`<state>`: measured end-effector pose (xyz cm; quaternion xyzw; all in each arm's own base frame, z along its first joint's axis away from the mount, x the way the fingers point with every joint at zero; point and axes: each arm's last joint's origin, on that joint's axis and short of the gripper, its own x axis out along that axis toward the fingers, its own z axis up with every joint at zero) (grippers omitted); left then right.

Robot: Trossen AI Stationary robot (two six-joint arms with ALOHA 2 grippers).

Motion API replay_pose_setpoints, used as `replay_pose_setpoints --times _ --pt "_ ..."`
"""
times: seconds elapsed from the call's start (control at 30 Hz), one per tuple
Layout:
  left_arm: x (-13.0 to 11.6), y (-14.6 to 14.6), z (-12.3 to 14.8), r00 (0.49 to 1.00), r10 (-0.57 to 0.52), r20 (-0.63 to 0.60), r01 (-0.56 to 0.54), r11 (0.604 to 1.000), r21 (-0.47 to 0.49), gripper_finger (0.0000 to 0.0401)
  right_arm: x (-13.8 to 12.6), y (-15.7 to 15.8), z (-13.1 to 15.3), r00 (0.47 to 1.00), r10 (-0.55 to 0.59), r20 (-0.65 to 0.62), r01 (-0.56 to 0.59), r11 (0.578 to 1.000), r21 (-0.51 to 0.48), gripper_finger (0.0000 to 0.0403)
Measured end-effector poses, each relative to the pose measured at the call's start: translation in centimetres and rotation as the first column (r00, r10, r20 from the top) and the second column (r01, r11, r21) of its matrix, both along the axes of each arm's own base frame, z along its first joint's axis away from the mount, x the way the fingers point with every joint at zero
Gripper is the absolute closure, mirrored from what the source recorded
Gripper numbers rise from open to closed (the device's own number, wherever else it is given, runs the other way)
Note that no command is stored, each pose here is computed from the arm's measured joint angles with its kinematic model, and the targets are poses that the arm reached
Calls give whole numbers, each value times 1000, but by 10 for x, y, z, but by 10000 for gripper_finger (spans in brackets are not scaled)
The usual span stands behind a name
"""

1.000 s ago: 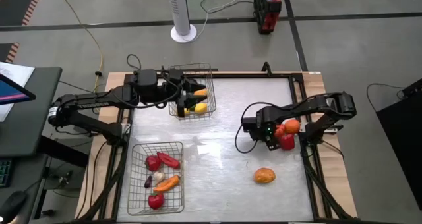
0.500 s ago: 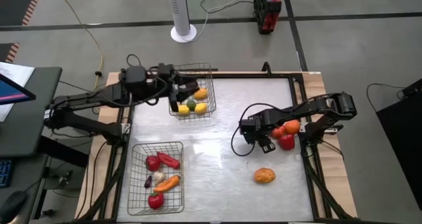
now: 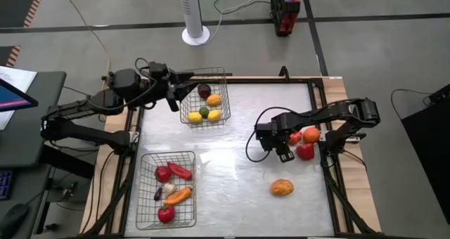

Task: Sort produce into baskets
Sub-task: Put the green lemon into the top wire basket

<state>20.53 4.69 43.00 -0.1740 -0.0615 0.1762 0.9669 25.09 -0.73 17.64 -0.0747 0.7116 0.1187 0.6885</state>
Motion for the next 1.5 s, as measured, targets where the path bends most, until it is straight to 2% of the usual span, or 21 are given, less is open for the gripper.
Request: replay_pose_setpoints --times 0.23,0.33,0.4,0.5,0.6,0.7,0.83,1.03,1.1,1.3,1.5 --pt "2 0 -9 997 -9 -71 5 998 -63 163 -8 -6 7 974 -196 -110 195 981 -19 69" --pt "4 0 -12 995 -10 -96 3 998 -65 163 -7 -6 6 967 -234 -102 233 972 -16 39" --pt "5 0 -13 994 -15 -111 9 998 -56 163 -3 -6 6 968 -244 -68 243 970 -13 25" --pt "5 0 -13 992 -44 -121 41 999 -30 163 -3 -8 6 951 -306 -50 301 950 -88 16" --pt "4 -2 -14 988 -81 -133 78 997 -28 163 -6 -7 8 938 -342 -57 335 936 -110 15" --pt "3 -3 -13 986 -103 -134 101 995 -20 163 -8 0 8 956 -283 -82 272 955 -118 18" --pt "3 -3 -14 981 -126 -149 129 992 12 163 -8 13 8 990 -113 -79 100 983 -151 26" --pt "3 -4 -14 980 -137 -144 139 990 1 163 -4 30 6 994 101 -30 -105 976 -191 37" --pt "3 -4 -14 980 -137 -144 139 990 1 163 -4 32 0 990 137 -17 -138 972 -189 41" --pt "3 -3 -14 983 -136 -122 130 990 -56 163 -20 33 -12 976 183 -121 -203 963 -180 56" --pt "3 -2 -14 989 -84 -119 77 995 -62 163 -30 28 -28 954 255 -156 -280 946 -163 85"
